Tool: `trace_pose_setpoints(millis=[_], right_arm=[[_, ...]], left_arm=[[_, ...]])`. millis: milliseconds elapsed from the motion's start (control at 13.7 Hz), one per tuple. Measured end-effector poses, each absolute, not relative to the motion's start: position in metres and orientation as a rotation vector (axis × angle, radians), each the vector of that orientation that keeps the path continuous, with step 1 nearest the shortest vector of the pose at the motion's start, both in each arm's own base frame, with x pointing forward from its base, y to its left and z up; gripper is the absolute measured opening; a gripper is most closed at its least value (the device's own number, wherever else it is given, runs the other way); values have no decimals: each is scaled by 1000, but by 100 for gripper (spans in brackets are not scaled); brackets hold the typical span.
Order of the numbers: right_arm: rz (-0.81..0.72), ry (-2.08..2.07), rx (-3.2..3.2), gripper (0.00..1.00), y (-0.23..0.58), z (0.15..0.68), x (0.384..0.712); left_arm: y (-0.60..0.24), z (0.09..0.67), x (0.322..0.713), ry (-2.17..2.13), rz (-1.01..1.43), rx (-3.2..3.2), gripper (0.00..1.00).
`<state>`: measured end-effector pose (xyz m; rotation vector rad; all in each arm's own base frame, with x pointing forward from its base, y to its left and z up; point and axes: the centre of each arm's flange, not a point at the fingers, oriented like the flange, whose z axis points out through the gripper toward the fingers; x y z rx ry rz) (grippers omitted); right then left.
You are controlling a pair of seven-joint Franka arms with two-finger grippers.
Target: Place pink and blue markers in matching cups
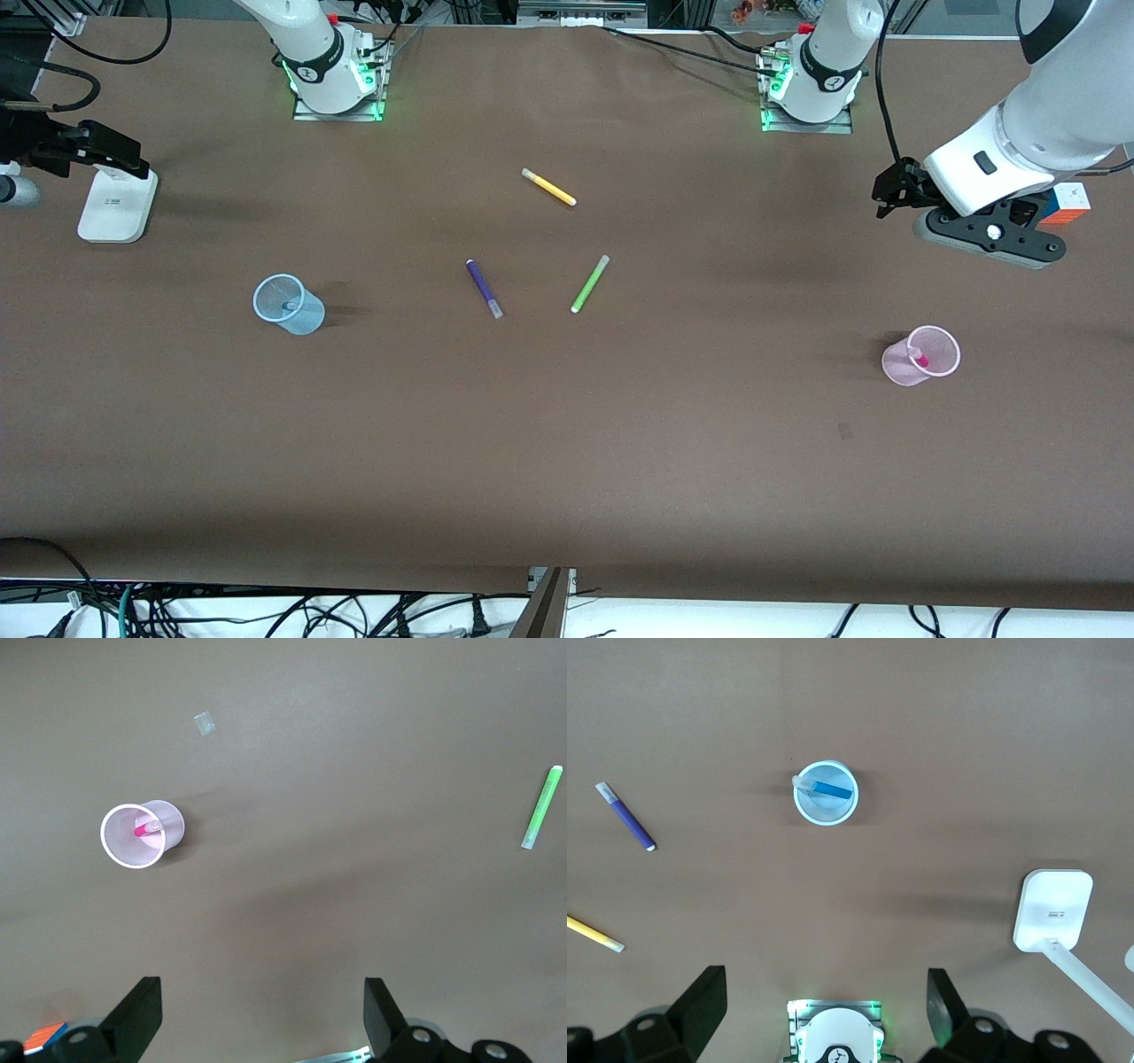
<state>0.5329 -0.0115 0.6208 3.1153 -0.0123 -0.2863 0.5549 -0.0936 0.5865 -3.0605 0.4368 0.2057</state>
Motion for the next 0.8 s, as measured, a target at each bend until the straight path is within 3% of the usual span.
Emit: trace_pose_setpoints(millis=[801], right_arm=[[-286, -13, 3115, 100, -12, 621, 533]], left_arm=[[-77, 576, 557, 393, 210, -3068, 100]])
